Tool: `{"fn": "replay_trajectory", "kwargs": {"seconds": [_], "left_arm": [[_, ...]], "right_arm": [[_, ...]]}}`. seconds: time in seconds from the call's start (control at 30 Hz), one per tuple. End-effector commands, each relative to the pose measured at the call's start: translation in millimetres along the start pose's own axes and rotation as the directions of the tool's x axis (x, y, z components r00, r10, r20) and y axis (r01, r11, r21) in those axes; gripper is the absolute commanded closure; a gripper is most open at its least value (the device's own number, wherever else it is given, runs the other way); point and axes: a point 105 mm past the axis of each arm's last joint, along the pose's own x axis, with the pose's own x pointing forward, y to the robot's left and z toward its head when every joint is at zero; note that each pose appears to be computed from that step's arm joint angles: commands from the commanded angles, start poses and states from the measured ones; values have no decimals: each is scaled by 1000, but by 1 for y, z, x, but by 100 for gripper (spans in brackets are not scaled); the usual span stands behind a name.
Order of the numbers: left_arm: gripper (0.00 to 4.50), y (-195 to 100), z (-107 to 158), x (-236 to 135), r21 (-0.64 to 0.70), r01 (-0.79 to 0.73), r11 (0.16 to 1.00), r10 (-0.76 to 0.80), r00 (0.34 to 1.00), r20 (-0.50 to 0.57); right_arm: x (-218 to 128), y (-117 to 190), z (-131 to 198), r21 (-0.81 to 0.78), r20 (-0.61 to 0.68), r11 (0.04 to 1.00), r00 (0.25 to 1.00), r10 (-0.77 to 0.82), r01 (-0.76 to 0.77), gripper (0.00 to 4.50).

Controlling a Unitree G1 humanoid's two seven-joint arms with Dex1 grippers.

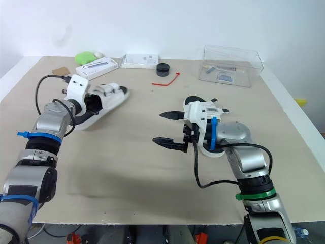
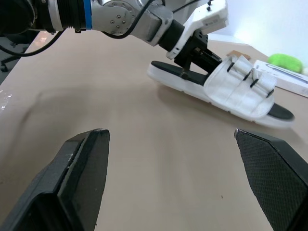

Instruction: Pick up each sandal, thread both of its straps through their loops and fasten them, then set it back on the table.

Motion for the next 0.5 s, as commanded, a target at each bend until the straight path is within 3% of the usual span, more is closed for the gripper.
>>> {"fn": "replay_trajectory", "kwargs": {"seconds": [0.03, 0.2, 0.5], "left_arm": [[444, 10, 19, -4, -91, -162, 983, 164, 986, 17], [444, -24, 12, -5, -151, -183, 971, 182, 983, -20], [444, -29, 4, -26, -111, -201, 973, 201, 979, -11]], "right_arm": [[1, -5, 7, -26, 15, 1000, 1000, -12, 13, 0], [1, -4, 0, 1, 1, 1000, 1000, -22, 22, 0], [-12, -27, -15, 129, -48, 978, 986, -161, 166, 0]]}}
